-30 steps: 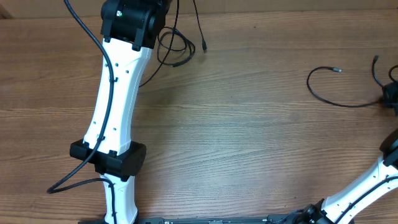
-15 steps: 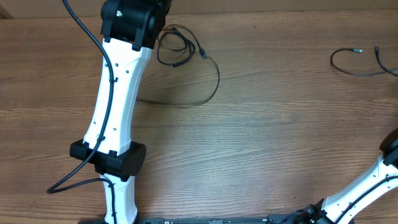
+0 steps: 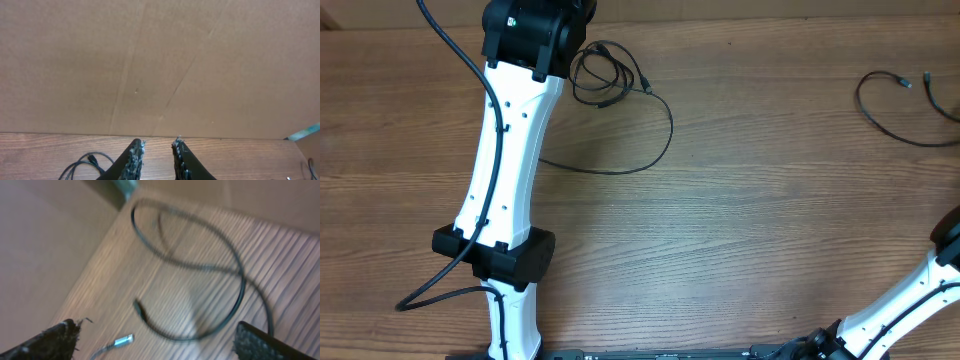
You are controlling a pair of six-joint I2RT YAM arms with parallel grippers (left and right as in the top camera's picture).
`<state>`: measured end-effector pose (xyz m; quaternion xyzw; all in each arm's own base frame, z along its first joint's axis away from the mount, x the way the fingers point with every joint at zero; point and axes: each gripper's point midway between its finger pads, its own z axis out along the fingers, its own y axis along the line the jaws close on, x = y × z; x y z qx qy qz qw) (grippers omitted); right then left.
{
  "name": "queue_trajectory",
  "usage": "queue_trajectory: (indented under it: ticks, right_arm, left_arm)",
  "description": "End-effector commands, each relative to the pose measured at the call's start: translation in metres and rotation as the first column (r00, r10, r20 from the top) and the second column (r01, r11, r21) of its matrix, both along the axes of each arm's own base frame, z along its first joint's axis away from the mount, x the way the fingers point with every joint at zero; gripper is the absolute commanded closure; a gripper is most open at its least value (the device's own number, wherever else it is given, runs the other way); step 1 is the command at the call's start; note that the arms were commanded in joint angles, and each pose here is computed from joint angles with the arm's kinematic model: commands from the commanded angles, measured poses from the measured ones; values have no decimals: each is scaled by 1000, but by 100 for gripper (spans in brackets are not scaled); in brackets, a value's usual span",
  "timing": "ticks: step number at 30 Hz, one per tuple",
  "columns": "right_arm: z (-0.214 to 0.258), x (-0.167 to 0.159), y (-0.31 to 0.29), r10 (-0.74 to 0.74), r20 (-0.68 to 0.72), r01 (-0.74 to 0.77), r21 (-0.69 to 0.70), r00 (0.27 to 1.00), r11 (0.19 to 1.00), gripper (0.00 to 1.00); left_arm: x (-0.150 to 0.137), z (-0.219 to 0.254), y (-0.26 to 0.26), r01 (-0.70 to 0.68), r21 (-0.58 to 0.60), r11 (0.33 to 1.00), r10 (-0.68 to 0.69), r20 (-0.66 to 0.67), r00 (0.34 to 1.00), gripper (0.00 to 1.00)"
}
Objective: Untangle cables
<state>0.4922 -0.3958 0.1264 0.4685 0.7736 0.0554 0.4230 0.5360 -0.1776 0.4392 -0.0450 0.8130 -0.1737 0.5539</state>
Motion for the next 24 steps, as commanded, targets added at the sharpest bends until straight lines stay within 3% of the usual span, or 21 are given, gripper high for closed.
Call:
queue_trajectory:
  ticks: [1, 2, 3, 6, 7, 13, 17, 24]
  right_arm:
    - [19, 16, 30, 94, 42, -95, 34, 995, 995, 0]
    - [23, 17, 37, 103, 37, -105, 38, 994, 994, 0]
    - [27, 19, 43, 112, 35, -113, 38, 993, 993, 0]
    - [46, 21, 64, 146, 34, -147, 33, 989, 989, 0]
    - [55, 21, 73, 167, 29, -168, 23, 985, 986, 0]
    - [99, 27, 156, 383, -25, -384, -55, 923, 922, 0]
    - [123, 41, 253, 612, -11, -611, -82, 790, 787, 0]
    - [121, 50, 395, 819, -5, -818, -44, 574, 573, 0]
  left_arm:
    - [-10, 28, 9, -26, -30, 999, 28, 55, 998, 77]
    - [-10, 28, 9, -26, -29, 999, 28, 56, 998, 72]
    - [-10, 28, 9, -26, -26, 999, 27, 56, 998, 59]
    - [-10, 28, 10, -19, 0, 1000, 19, 62, 998, 8]
    - [-10, 28, 10, -20, 8, 1000, 20, 65, 998, 0]
    - [-8, 27, 27, -105, 71, 992, 100, 76, 992, 0]
    - [-6, 27, 38, -147, 160, 976, 133, 99, 986, 0]
    - [-11, 25, 86, -352, 254, 901, 336, 105, 936, 1]
